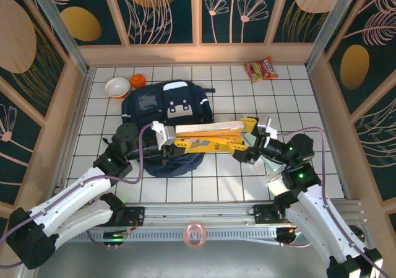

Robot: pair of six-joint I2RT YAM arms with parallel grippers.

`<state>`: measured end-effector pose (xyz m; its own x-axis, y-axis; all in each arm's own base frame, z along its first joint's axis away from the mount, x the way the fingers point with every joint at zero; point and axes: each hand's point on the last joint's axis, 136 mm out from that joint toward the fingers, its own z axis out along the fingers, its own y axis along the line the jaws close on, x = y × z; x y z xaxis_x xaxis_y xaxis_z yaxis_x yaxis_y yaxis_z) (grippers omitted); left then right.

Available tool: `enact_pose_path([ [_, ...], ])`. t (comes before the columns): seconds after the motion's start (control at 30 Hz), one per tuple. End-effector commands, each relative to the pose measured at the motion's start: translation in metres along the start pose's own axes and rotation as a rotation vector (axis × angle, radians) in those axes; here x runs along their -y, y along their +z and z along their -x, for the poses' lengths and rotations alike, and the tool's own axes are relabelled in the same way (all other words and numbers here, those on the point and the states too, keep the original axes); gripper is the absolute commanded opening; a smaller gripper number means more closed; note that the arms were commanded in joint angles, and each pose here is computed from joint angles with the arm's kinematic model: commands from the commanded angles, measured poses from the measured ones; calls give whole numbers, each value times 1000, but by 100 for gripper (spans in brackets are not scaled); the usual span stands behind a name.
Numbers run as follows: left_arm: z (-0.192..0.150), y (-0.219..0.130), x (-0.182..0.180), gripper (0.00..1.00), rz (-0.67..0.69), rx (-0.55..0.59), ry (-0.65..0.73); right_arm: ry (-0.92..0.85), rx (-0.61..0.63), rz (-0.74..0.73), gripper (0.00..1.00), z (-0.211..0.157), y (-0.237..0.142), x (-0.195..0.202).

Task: Pack the student bag

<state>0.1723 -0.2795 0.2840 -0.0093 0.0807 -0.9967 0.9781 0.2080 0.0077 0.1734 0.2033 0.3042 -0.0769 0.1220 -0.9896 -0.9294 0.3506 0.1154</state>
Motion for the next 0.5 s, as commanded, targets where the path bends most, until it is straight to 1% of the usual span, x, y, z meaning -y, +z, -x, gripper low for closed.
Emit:
enact_pose_path([
  [0.0,54,-8,18,0,-82,195,115,48,24,29,89,-2,-2,-4],
  [0.17,57,-4,23,0,-139,216,104,39,63,126,89,5,-4,-21],
  [0.23,60,-4,23,0,-144,226,81,36,58,132,89,5,-4,-23],
  [0.3,59,0,17,0,-121,213,63,38,51,98,90,2,-6,-20],
  [0.4,56,4,-2,0,-27,187,30,0,65,64,92,4,-13,-21],
  [0.47,55,6,-9,0,3,183,15,-19,78,35,94,6,-18,-23],
])
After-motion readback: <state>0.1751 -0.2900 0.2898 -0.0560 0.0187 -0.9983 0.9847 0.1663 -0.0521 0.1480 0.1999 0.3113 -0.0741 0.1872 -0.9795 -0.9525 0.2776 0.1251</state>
